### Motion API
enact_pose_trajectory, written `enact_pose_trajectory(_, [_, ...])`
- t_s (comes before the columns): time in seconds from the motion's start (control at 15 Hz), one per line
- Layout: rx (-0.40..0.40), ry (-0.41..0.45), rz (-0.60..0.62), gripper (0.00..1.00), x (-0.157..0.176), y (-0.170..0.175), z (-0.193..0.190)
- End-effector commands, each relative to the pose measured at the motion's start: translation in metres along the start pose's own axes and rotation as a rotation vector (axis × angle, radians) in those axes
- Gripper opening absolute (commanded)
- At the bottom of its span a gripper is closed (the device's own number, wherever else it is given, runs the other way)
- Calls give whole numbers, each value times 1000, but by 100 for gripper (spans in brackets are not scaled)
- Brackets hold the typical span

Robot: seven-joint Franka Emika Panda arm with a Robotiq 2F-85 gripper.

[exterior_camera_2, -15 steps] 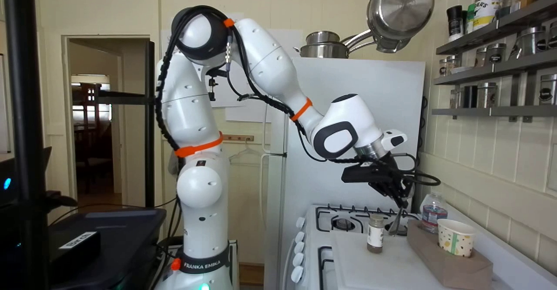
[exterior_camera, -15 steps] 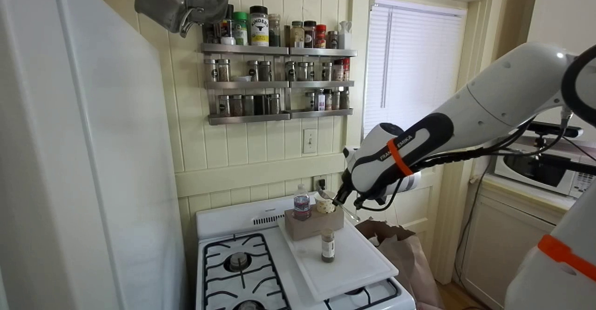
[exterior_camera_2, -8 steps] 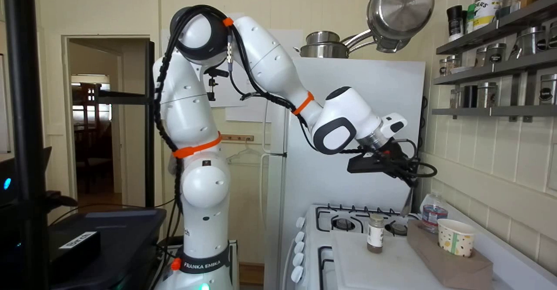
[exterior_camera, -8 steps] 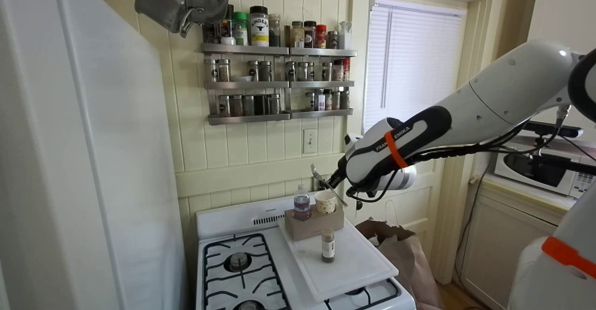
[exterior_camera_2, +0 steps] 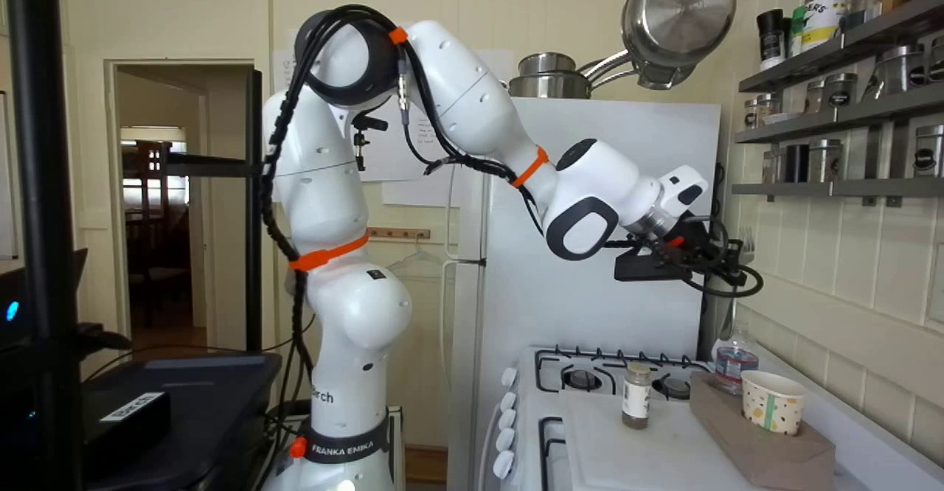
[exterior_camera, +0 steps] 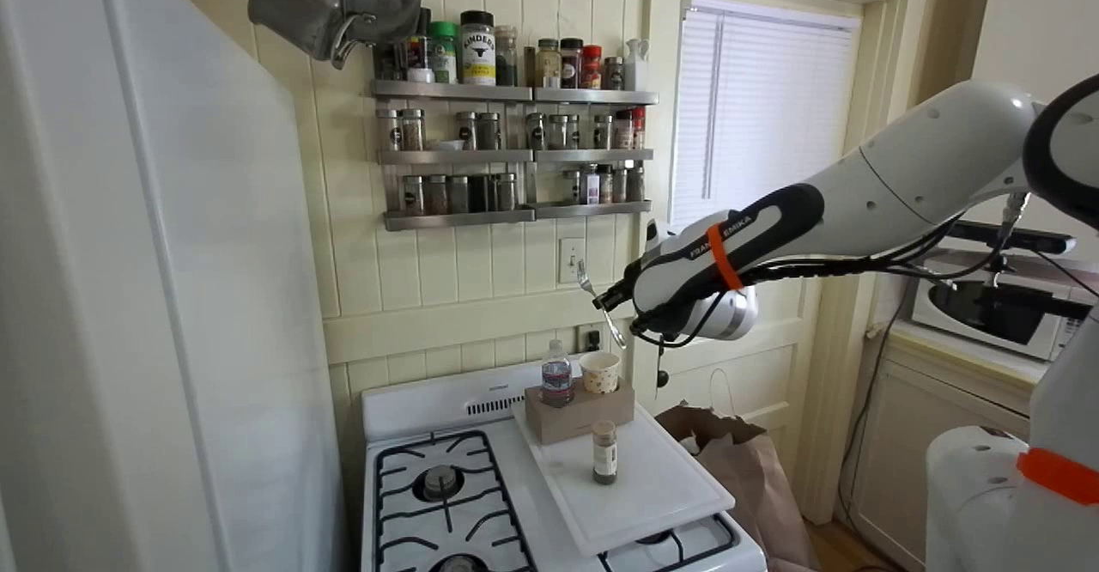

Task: Put the fork in the coffee cup on the right.

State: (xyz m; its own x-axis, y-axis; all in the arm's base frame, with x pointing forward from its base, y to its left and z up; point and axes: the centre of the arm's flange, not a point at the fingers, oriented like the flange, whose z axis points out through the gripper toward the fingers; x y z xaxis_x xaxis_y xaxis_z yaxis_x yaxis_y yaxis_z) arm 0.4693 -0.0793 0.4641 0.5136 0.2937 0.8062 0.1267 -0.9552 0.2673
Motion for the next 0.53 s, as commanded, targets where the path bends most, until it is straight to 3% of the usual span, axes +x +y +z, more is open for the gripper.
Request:
enact_pose_trajectory(0.0, [-19,41,67,2,-14,29,40])
enact_pose_trajectory(0.47, [-43,-3,133,2,-25,58,77])
